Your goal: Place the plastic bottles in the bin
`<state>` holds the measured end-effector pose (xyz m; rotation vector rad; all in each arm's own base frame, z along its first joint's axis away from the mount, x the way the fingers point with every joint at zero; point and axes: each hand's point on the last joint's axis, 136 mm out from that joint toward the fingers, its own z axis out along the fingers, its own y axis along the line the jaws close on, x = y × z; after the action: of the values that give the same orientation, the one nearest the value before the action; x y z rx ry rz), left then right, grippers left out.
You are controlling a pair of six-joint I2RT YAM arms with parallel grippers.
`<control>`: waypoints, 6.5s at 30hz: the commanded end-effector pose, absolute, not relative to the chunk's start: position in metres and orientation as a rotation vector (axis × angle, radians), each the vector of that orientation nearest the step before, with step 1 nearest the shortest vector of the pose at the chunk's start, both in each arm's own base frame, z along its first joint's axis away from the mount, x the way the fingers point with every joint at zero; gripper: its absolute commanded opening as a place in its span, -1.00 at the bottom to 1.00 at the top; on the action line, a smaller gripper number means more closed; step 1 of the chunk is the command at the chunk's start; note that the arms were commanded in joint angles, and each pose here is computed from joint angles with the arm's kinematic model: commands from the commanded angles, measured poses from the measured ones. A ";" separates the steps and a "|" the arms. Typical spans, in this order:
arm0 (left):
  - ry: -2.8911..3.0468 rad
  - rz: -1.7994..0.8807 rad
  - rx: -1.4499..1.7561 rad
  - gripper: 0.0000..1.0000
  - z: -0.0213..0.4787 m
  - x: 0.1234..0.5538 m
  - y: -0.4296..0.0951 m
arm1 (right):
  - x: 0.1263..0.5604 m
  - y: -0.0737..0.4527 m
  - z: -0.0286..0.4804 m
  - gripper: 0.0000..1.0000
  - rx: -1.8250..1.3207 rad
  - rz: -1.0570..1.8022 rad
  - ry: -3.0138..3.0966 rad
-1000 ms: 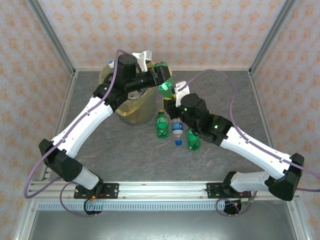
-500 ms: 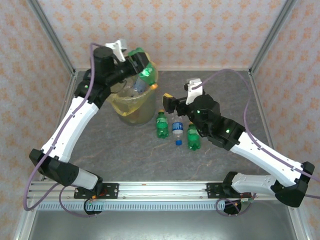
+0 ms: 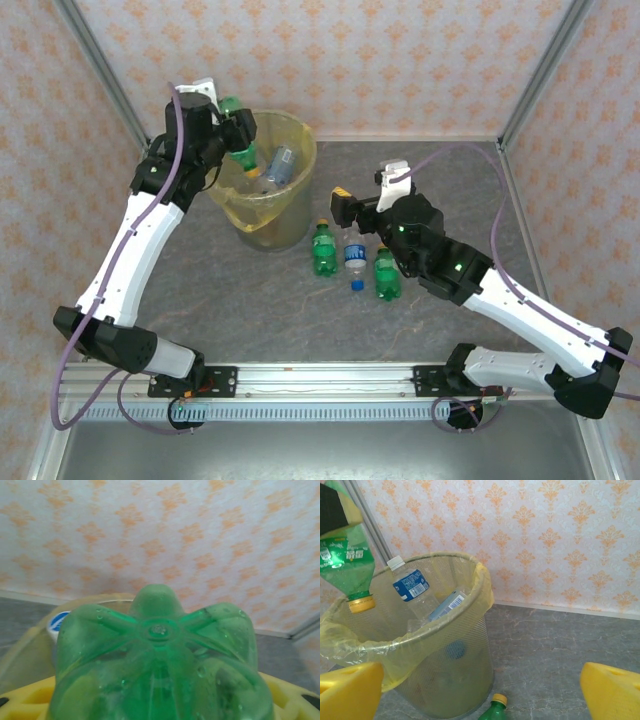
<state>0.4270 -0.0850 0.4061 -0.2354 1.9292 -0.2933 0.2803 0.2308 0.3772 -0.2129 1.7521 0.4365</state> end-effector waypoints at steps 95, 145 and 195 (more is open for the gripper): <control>1.953 -0.869 0.042 0.98 0.407 0.352 -0.235 | 0.254 0.139 0.046 0.63 0.290 0.258 2.702; 1.971 -0.844 -0.062 0.97 0.397 0.356 -0.225 | 0.280 0.145 0.057 0.13 0.003 0.230 2.671; 1.996 -1.280 0.221 0.09 0.381 0.359 -0.333 | 0.275 0.242 0.314 0.00 -0.280 0.470 1.966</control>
<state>0.3626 -0.3230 0.3634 0.1479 2.0493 -1.2505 0.2734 0.2362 0.2863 -0.2885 2.0345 0.4310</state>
